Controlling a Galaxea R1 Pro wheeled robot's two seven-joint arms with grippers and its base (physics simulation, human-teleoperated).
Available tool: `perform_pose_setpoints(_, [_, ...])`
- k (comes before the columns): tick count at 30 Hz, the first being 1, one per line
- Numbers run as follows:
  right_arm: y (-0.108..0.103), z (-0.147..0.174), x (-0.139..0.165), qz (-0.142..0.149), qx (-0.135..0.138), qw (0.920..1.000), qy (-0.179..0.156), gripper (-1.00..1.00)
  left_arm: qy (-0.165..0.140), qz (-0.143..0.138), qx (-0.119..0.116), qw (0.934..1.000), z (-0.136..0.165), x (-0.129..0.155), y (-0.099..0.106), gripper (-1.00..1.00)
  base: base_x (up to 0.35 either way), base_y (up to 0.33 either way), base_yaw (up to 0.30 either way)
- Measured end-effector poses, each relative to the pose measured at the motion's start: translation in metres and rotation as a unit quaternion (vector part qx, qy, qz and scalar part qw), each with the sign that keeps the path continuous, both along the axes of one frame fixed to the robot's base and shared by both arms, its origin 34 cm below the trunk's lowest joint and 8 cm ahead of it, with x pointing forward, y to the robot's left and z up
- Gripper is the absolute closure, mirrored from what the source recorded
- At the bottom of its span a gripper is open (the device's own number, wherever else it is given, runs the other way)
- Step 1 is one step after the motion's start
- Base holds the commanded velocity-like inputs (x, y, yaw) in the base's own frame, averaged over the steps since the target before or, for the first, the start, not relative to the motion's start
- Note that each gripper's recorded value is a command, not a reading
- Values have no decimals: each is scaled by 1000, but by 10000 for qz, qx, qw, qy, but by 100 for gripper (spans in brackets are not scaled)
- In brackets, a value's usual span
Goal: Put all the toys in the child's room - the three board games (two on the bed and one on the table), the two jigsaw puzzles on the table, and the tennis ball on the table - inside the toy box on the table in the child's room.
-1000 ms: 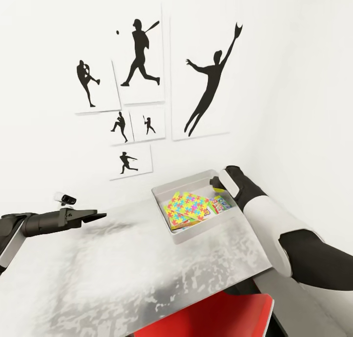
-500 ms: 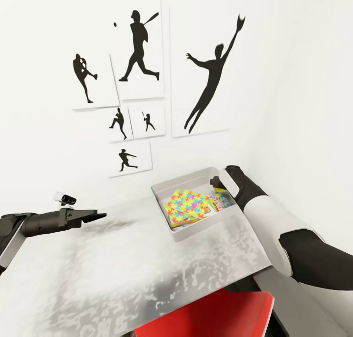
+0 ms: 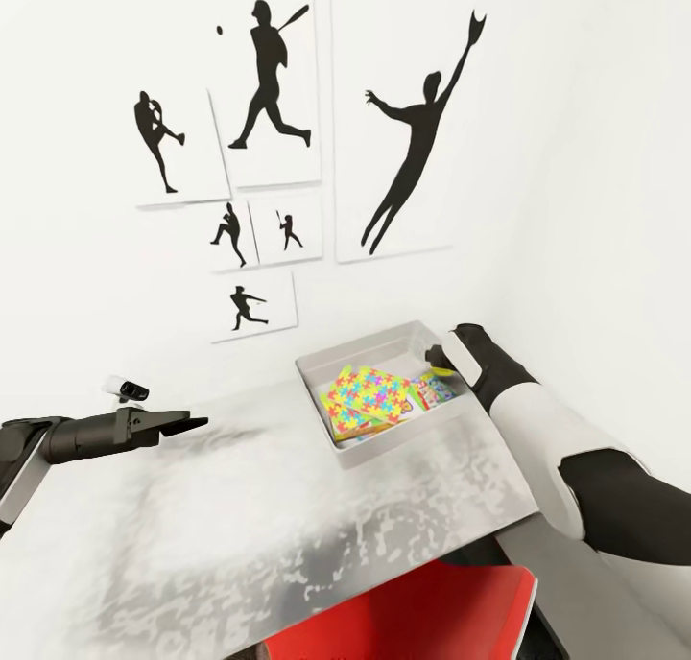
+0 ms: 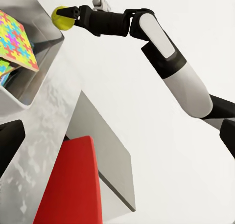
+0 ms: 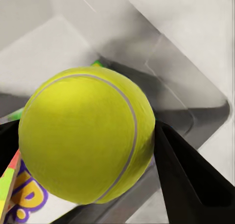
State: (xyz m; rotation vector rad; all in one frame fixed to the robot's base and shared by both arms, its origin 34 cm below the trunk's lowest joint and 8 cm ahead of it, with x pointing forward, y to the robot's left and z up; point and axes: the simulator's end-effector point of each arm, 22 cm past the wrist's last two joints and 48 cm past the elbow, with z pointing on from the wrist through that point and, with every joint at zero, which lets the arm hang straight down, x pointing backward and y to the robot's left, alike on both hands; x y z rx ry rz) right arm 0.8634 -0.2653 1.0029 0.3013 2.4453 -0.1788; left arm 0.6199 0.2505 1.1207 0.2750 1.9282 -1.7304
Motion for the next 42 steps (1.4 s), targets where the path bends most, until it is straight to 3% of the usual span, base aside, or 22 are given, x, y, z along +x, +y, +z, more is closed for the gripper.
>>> perform_pose_setpoints(38, [-4,-31,-1,-3,-17,9997,226,100,200,8,20,9998,-20,4,2,-100,0,0,0])
perform_pose_setpoints(39, [-4,-31,-1,-3,-16,9997,228,-100,200,6,20,9998,-20,4,2,-100,0,0,0])
perform_pose_setpoints(42, [-4,-31,-2,-9,-12,9997,228,-100,201,4,21,9998,-21,4,2,-100,0,0,0])
